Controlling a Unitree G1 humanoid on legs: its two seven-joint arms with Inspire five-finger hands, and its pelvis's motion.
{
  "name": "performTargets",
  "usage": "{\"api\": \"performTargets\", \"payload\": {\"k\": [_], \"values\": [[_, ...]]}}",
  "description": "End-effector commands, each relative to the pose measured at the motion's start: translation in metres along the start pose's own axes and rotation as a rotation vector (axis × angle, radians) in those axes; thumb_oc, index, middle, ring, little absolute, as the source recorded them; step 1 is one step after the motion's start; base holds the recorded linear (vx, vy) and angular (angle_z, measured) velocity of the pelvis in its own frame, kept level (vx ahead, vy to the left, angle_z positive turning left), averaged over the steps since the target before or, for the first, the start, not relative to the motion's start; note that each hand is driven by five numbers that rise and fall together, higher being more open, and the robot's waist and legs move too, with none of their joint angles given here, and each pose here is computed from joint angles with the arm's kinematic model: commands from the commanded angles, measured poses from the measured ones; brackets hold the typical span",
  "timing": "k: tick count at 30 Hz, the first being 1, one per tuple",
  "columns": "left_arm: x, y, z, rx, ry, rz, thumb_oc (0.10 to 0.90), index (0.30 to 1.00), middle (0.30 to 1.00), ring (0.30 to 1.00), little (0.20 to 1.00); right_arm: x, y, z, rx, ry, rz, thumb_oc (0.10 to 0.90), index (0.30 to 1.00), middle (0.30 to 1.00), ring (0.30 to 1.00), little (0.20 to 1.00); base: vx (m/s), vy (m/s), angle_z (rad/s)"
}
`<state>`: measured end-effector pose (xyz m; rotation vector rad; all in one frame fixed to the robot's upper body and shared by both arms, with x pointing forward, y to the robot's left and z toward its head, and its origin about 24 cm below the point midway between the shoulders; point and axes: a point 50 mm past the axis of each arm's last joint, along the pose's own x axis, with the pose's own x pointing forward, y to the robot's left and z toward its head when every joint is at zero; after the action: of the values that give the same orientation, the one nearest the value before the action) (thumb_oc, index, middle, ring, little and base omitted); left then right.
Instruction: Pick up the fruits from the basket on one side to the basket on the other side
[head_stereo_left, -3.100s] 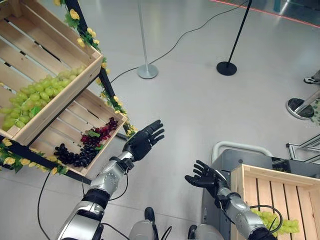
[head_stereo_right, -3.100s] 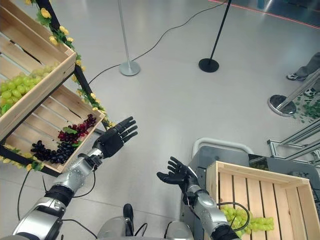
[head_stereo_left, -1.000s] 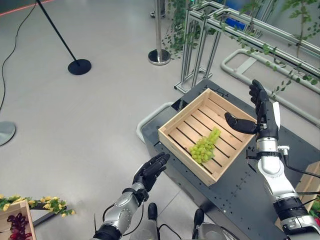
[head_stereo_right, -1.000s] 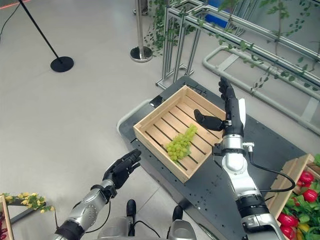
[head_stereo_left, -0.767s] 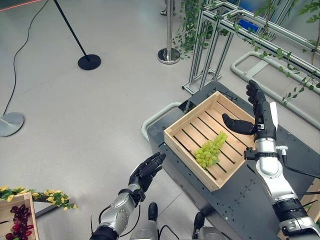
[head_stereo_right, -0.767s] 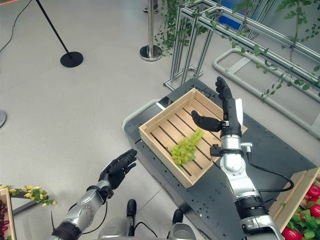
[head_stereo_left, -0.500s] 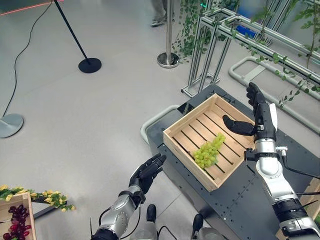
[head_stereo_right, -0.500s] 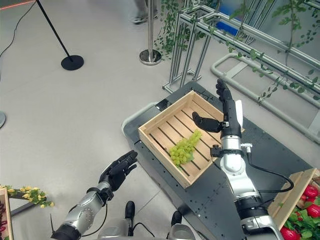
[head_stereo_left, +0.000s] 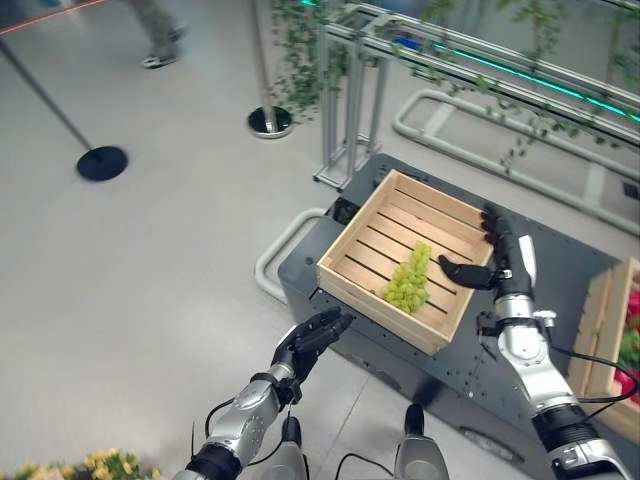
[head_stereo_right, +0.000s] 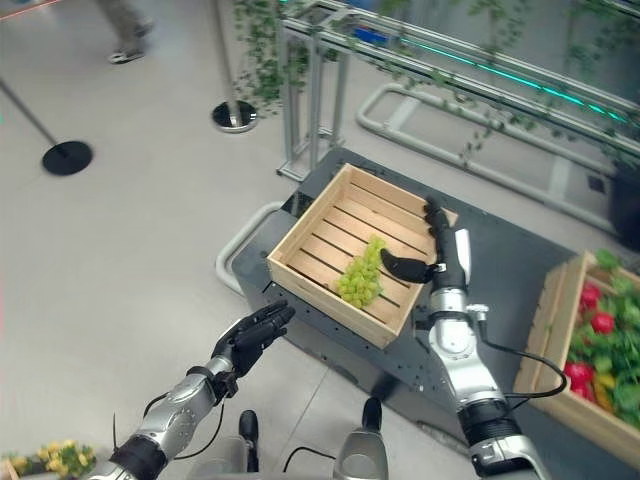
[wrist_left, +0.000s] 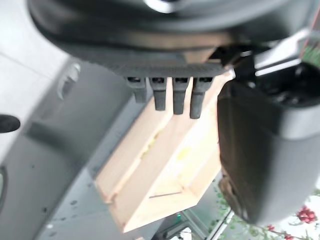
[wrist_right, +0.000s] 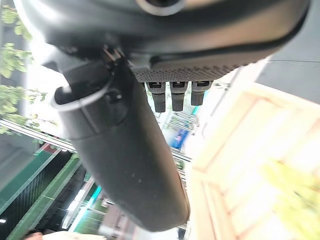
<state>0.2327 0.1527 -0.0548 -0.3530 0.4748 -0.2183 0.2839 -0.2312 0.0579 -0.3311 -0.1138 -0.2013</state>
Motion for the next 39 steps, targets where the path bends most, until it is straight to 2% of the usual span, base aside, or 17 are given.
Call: {"api": "performTargets", "payload": {"k": [1,8,12,15,16,18,21,24,28,39], "values": [[0.008,-0.023,0.028,-0.019,-0.154,-0.091,0.800,0.900,0.900,0.900,0.900,0.032,-0.025,0.073,0.005,-0.363,-0.053,0.800,0.900,0.900,0.900,0.900,-0.04,0.036,-0.21],[0.010,-0.029,0.021,-0.028,-0.141,-0.088,0.800,0.900,0.900,0.900,0.900,0.042,-0.025,0.082,-0.086,-0.376,-0.031,0.800,0.900,0.900,0.900,0.900,0.02,0.024,0.06],[0.009,-0.030,0.018,0.001,-0.134,-0.105,0.800,0.900,0.900,0.900,0.900,0.051,-0.028,0.090,-0.200,-0.362,-0.039,0.800,0.900,0.900,0.900,0.900,0.05,0.022,0.08],[0.007,-0.032,0.021,0.023,-0.137,-0.123,0.800,0.900,0.900,0.900,0.900,0.066,-0.034,0.103,-0.386,-0.351,-0.081,0.800,0.900,0.900,0.900,0.900,0.05,0.053,0.05],[0.007,-0.032,0.021,0.023,-0.137,-0.123,0.800,0.900,0.900,0.900,0.900,0.066,-0.034,0.103,-0.386,-0.351,-0.081,0.800,0.900,0.900,0.900,0.900,0.03,0.057,0.01],[0.005,-0.031,0.025,0.030,-0.133,-0.136,0.800,0.900,0.900,0.900,0.900,0.081,-0.048,0.112,-0.554,-0.331,-0.117,0.800,0.900,0.900,0.900,0.900,0.00,0.055,0.02],[0.002,-0.026,0.029,0.048,-0.133,-0.158,0.800,0.900,0.900,0.900,0.900,0.087,-0.060,0.117,-0.683,-0.318,-0.147,0.800,0.900,0.900,0.900,0.900,0.00,-0.049,0.14],[0.006,-0.023,0.059,0.070,-0.225,-0.184,0.800,0.900,0.900,0.900,0.900,0.105,-0.069,0.145,-0.826,-0.346,-0.195,0.800,0.900,0.900,0.900,0.900,-0.31,-0.216,0.40],[0.020,-0.042,0.086,0.069,-0.317,-0.237,0.800,0.900,0.900,0.900,0.900,0.118,-0.081,0.175,-0.989,-0.351,-0.226,0.800,0.900,0.900,0.900,0.900,-0.24,-0.111,0.21],[0.013,-0.066,0.109,0.065,-0.428,-0.402,0.800,0.900,0.900,0.900,0.900,0.129,-0.111,0.171,-1.391,-0.168,-0.182,0.800,0.900,0.900,0.900,0.900,-0.03,-0.012,0.21]]}}
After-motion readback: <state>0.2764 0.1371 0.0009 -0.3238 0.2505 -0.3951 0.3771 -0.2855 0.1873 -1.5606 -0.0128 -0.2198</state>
